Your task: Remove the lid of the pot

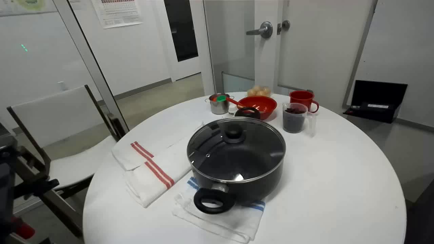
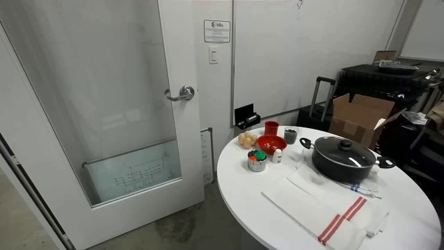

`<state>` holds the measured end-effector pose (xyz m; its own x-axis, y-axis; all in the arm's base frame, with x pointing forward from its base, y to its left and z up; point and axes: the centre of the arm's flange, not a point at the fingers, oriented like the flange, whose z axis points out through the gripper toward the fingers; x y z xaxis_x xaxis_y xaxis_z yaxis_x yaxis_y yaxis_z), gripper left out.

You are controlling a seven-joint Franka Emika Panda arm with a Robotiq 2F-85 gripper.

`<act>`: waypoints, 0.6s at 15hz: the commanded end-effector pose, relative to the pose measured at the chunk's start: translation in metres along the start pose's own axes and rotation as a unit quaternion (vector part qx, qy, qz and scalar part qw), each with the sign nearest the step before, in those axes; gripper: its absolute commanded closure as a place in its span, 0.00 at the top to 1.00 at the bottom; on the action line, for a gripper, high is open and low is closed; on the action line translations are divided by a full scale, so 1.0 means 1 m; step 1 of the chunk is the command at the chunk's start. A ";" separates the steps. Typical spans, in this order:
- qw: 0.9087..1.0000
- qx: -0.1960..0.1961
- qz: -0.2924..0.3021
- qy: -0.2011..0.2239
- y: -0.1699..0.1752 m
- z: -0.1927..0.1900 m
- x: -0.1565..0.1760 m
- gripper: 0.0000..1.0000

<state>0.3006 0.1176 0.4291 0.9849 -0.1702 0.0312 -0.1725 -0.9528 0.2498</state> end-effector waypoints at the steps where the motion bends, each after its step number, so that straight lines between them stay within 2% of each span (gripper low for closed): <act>1: 1.000 0.000 0.000 0.000 0.000 0.000 0.000 1.00; 9: 1.000 0.000 -0.003 -0.002 0.001 0.001 0.002 1.00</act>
<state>0.3006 0.1175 0.4291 0.9849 -0.1703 0.0310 -0.1726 -0.9530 0.2491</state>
